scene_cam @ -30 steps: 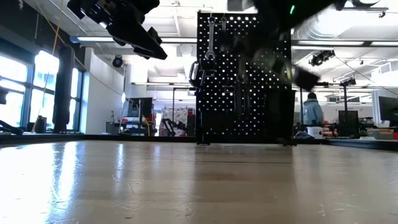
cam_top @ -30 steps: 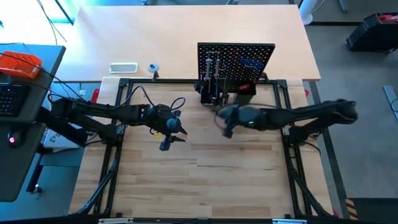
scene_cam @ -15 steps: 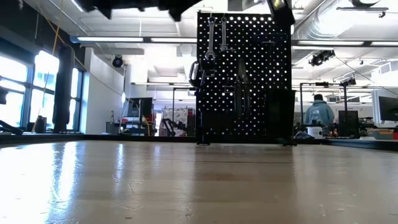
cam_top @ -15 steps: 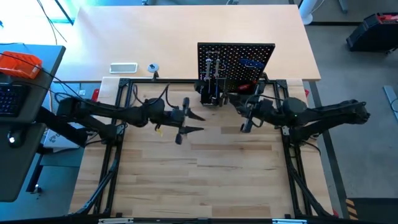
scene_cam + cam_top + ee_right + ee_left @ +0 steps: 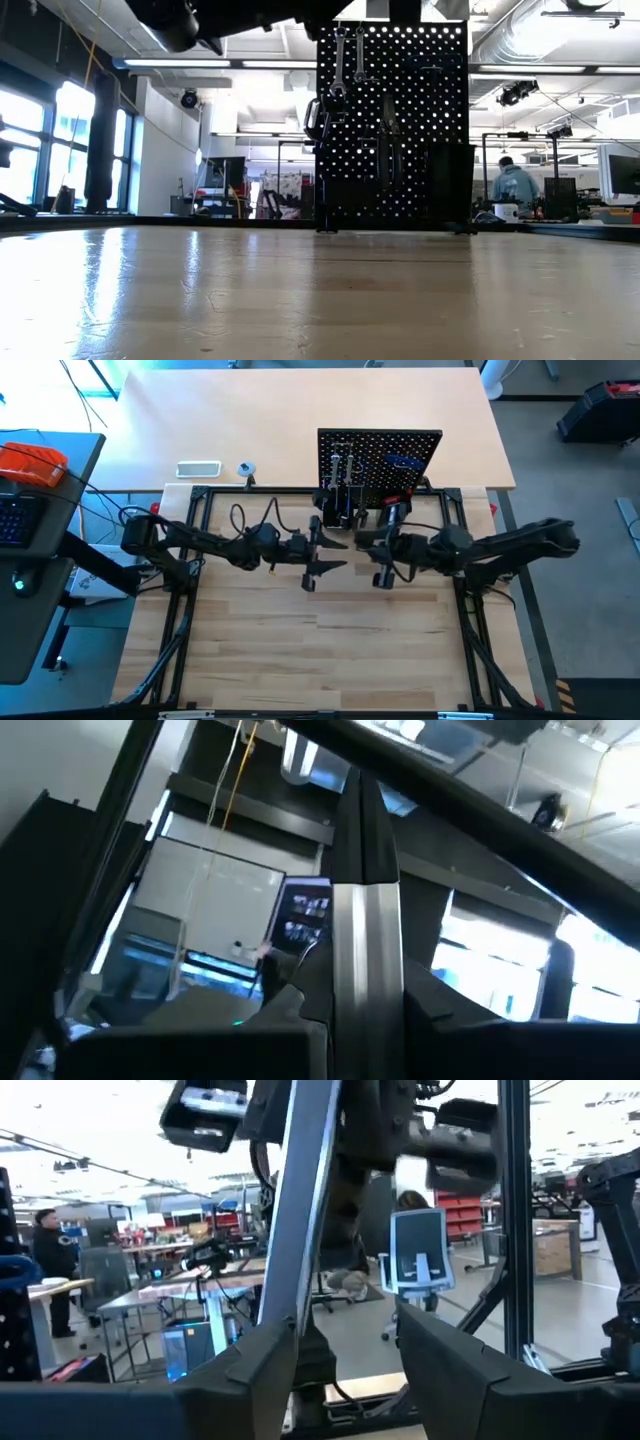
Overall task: Hang tools onto peg board
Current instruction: Put the Spirit level into the right bin on the pegboard
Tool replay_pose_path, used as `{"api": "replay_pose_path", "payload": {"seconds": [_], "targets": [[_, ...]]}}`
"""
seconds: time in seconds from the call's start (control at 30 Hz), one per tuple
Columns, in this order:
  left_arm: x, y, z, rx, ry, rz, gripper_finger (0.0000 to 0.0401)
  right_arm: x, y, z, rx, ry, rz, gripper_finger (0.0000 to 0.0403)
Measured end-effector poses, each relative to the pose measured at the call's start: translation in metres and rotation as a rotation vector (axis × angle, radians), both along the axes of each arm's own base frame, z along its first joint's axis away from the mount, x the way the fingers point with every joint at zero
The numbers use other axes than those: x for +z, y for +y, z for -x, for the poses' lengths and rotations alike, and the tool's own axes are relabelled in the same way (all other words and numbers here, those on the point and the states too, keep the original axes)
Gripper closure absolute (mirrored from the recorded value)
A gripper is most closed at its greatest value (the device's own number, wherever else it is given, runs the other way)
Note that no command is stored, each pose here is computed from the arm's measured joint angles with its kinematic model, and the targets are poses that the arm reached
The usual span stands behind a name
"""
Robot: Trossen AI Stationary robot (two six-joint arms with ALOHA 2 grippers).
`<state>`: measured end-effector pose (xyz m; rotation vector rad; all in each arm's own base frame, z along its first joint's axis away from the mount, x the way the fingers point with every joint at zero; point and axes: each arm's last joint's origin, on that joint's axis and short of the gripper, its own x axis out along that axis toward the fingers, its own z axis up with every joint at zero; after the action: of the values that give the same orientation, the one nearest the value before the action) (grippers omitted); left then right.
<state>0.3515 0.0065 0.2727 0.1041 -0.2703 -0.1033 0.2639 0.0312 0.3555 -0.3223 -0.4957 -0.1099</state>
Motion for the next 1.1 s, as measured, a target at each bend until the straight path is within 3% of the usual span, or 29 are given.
{"api": "replay_pose_path", "payload": {"seconds": [0.33,0.7,0.83,1.03,1.1], "targets": [[0.009,0.002,-0.007,0.043,0.047,0.037,0.0189,-0.011,0.004,-0.014,0.099,-0.020,0.004,0.0364],[0.010,-0.002,-0.009,-0.049,0.075,0.047,0.0194,-0.010,0.008,-0.044,0.118,-0.001,0.017,0.0364],[0.009,-0.005,-0.010,-0.076,0.086,0.045,0.0232,-0.009,0.009,-0.053,0.103,0.041,0.023,0.0364],[0.006,-0.005,-0.010,-0.108,0.118,0.009,0.0352,-0.008,0.016,-0.052,0.056,0.063,0.000,0.0364],[0.006,-0.003,-0.010,-0.119,0.117,-0.012,0.0359,-0.007,0.017,-0.050,0.034,0.075,-0.010,0.0364]]}}
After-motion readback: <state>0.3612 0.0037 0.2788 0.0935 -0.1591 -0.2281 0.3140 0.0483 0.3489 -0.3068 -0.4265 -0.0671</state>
